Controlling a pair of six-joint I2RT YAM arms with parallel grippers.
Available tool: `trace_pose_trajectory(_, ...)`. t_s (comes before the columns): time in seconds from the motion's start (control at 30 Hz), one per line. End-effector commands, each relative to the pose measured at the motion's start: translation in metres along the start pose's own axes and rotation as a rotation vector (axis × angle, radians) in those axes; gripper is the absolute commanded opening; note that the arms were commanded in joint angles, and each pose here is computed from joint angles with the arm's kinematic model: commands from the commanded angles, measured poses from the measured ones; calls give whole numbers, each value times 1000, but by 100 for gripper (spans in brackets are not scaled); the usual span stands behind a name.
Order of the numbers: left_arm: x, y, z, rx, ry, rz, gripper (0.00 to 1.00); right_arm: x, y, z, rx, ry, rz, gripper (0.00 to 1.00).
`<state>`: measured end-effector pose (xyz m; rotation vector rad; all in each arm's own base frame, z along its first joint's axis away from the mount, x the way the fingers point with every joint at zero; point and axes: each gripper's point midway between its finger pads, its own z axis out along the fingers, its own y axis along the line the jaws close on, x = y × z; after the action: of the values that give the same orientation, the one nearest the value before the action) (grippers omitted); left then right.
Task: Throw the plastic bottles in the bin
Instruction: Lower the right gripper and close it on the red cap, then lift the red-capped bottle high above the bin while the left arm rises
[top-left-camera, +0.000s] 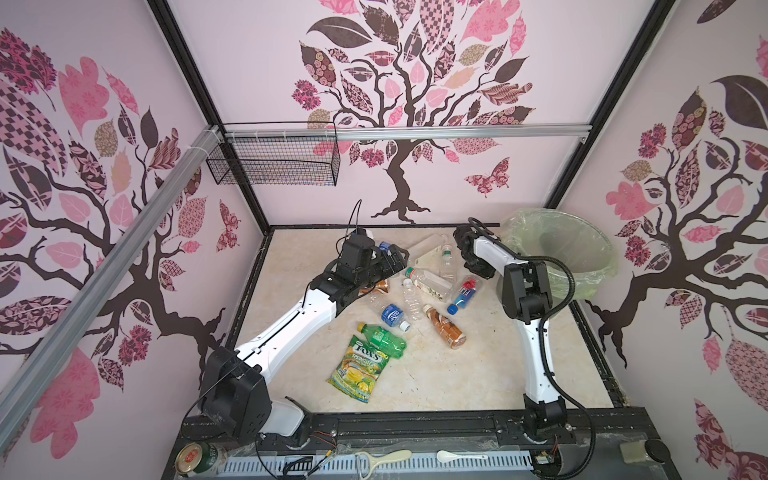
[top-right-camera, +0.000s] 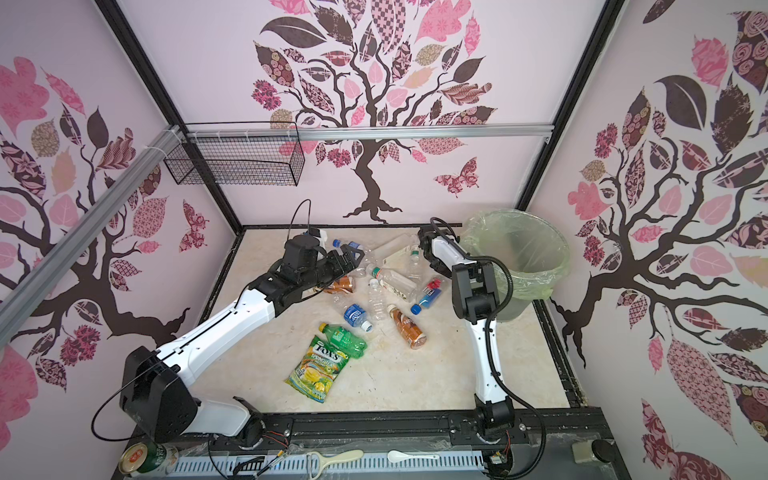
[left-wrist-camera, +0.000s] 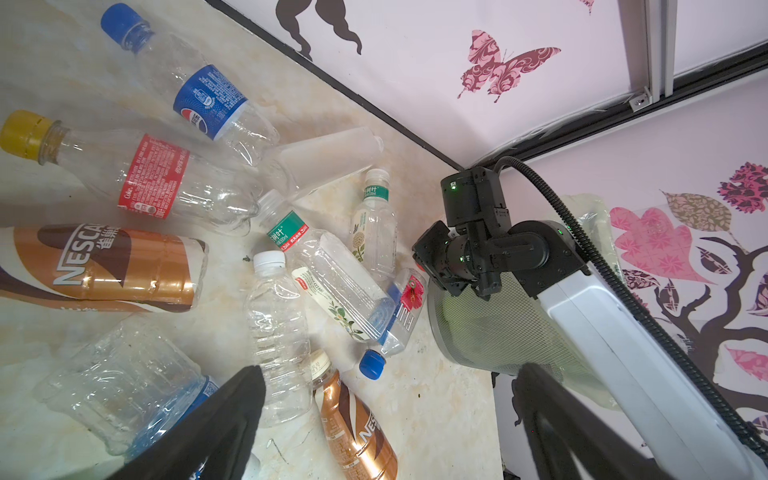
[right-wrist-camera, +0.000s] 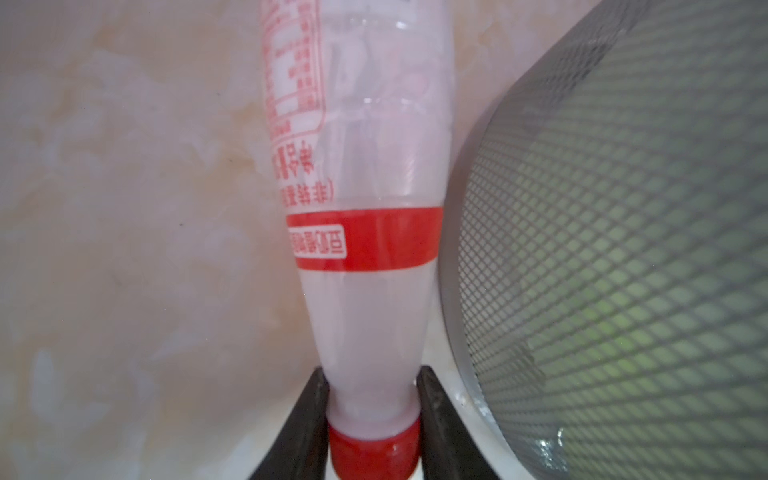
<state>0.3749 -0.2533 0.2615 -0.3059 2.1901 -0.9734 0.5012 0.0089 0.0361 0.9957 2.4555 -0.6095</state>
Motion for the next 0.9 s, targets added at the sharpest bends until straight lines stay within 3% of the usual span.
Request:
trace_pose_trajectory(0.0, -2, -5, 1, 3, -7, 10, 98, -13, 9, -8, -47, -8, -24, 17)
trace_pose_trajectory(0.47, -32, -30, -8, 5, -70, -15, 98, -54, 22, -118, -410, -11, -44, 13)
trace_pose_trajectory(0.63, -42, -37, -11, -8, -80, -44, 98, -43, 29, -170, -548, 1, -130, 13)
trace_pose_trajectory(0.87, -64, -65, -21, -7, -95, 0, 99, -46, 17, -260, -697, -89, -203, 13)
